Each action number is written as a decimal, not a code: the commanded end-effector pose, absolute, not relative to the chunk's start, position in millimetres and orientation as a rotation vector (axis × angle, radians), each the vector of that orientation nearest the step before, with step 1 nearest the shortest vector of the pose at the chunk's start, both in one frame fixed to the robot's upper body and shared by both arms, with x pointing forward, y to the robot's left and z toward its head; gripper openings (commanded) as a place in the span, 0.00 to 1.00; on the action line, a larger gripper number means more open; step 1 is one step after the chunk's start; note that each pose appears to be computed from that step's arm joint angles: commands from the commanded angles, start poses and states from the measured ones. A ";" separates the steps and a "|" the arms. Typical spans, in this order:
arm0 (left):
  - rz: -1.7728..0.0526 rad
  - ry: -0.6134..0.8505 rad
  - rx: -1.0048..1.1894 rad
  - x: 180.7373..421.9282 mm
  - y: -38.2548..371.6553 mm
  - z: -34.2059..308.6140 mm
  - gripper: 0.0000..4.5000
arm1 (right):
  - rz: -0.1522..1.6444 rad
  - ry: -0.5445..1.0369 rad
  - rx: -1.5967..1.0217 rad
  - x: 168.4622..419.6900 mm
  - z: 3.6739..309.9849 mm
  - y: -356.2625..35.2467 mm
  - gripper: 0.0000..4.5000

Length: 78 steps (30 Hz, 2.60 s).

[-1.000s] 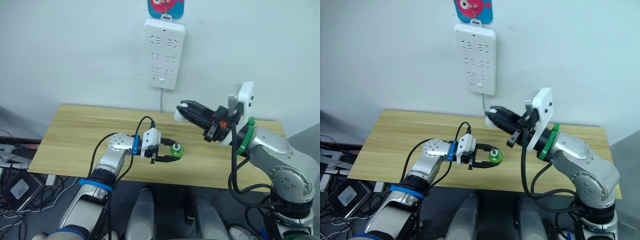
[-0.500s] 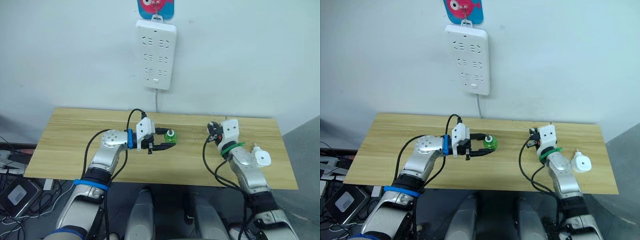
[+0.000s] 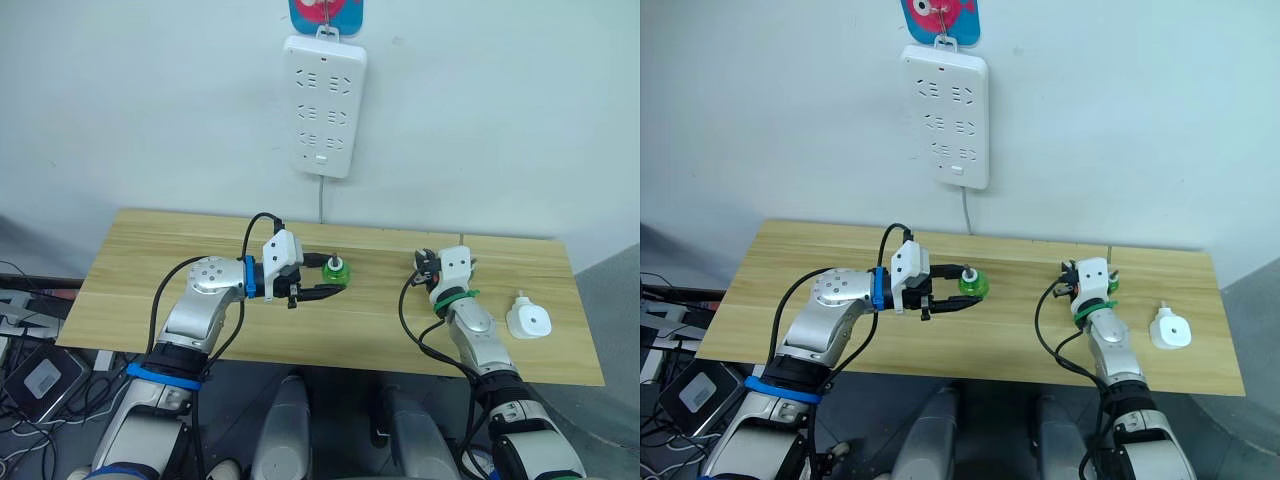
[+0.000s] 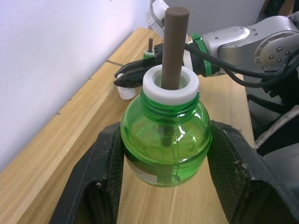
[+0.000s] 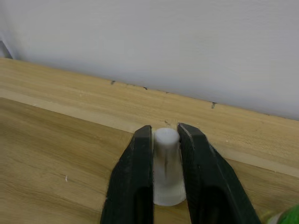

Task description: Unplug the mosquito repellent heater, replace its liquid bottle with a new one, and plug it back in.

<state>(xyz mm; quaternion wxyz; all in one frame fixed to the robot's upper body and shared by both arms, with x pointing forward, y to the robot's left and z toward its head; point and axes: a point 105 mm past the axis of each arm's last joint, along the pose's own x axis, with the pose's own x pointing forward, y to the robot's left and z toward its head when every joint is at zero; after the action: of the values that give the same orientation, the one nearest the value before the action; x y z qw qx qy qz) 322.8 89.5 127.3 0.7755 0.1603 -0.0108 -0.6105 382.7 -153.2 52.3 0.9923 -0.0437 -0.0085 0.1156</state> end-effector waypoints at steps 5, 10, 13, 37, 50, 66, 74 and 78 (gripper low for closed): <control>-1.349 -0.070 0.345 324.4 79.4 132.3 0.49 | 0.269 -0.177 -0.146 365.8 96.0 -155.7 0.79; -1.371 -0.083 0.340 325.5 75.1 128.7 0.49 | 0.626 -0.145 -0.061 321.9 128.7 -114.1 0.99; -1.430 -0.110 0.376 320.7 70.0 127.3 0.49 | 0.876 -0.075 -0.037 284.3 145.3 -94.1 0.99; -1.527 -0.211 0.388 318.2 46.4 134.2 0.49 | 1.005 0.004 -0.095 274.9 152.4 -57.3 0.30; -1.470 -0.257 0.233 311.5 44.5 150.6 1.00 | 0.743 0.014 0.307 293.7 166.2 -95.0 0.20; -1.199 -0.415 -0.039 306.2 0.5 182.9 1.00 | 0.652 0.113 1.208 277.5 205.0 -120.0 0.20; -1.163 -0.426 -0.057 308.7 -7.8 185.4 1.00 | 0.661 0.136 1.218 277.4 209.2 -115.6 0.20; -1.166 -0.422 -0.063 308.2 -10.2 183.8 1.00 | 0.672 0.141 1.225 277.1 211.8 -111.6 0.20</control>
<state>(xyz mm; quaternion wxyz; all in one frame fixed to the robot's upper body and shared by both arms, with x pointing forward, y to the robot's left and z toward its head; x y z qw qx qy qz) 313.7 -5.2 174.6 0.8209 -0.0263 -0.1750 -0.5430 285.6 -115.3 196.0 0.7683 0.5680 0.0837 0.2831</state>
